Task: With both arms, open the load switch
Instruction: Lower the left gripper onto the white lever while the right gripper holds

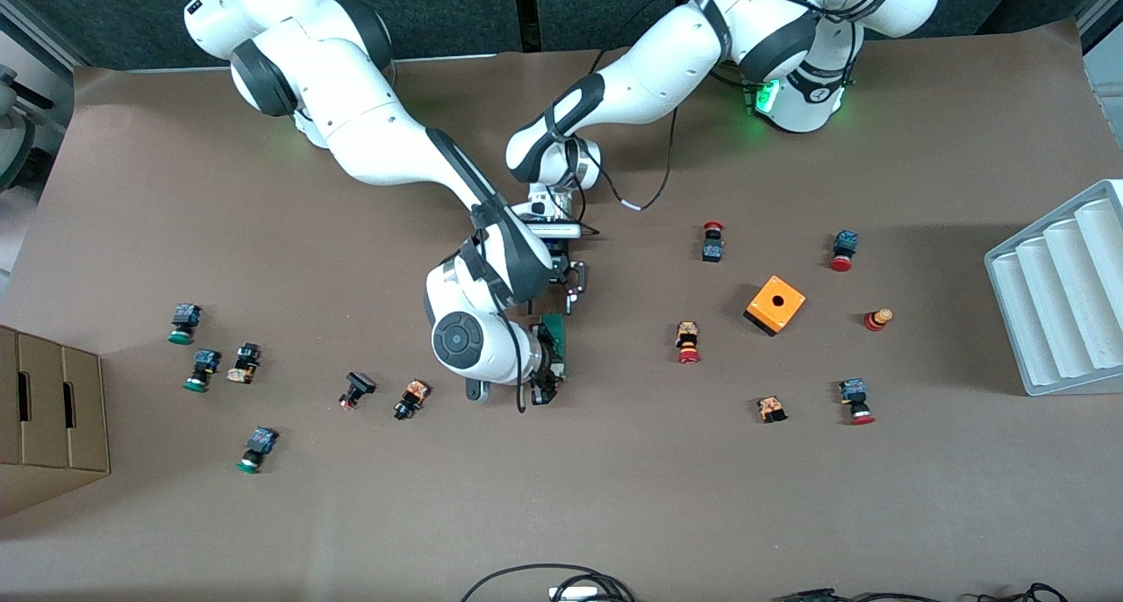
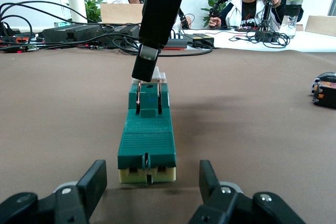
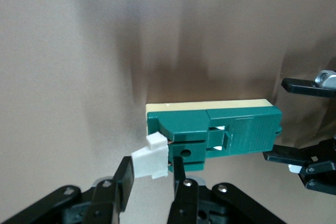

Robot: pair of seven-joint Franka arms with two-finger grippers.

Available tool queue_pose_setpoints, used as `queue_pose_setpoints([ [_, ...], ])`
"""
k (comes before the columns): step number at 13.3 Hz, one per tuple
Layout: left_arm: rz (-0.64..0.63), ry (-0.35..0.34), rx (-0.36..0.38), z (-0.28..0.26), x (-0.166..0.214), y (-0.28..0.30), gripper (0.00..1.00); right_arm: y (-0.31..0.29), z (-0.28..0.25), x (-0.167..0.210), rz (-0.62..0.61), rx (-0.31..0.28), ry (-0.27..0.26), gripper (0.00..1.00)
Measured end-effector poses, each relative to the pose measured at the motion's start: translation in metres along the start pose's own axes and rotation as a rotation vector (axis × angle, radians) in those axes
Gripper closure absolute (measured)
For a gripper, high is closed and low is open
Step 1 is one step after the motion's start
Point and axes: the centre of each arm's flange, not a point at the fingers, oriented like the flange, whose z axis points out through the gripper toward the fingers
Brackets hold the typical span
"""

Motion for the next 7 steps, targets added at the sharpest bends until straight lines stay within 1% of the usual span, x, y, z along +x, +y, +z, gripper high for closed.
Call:
queue_pose_setpoints([
  [3,0.0,0.0,0.0,0.0,0.0,0.0,0.2,-0.0003,-0.0014,-0.001,-0.001,0.002,-0.002,0.65],
  [7,0.0,0.0,0.0,0.0,0.0,0.0,0.2,0.0002,-0.0042,-0.0031,-0.004,0.002,-0.004,0.65],
])
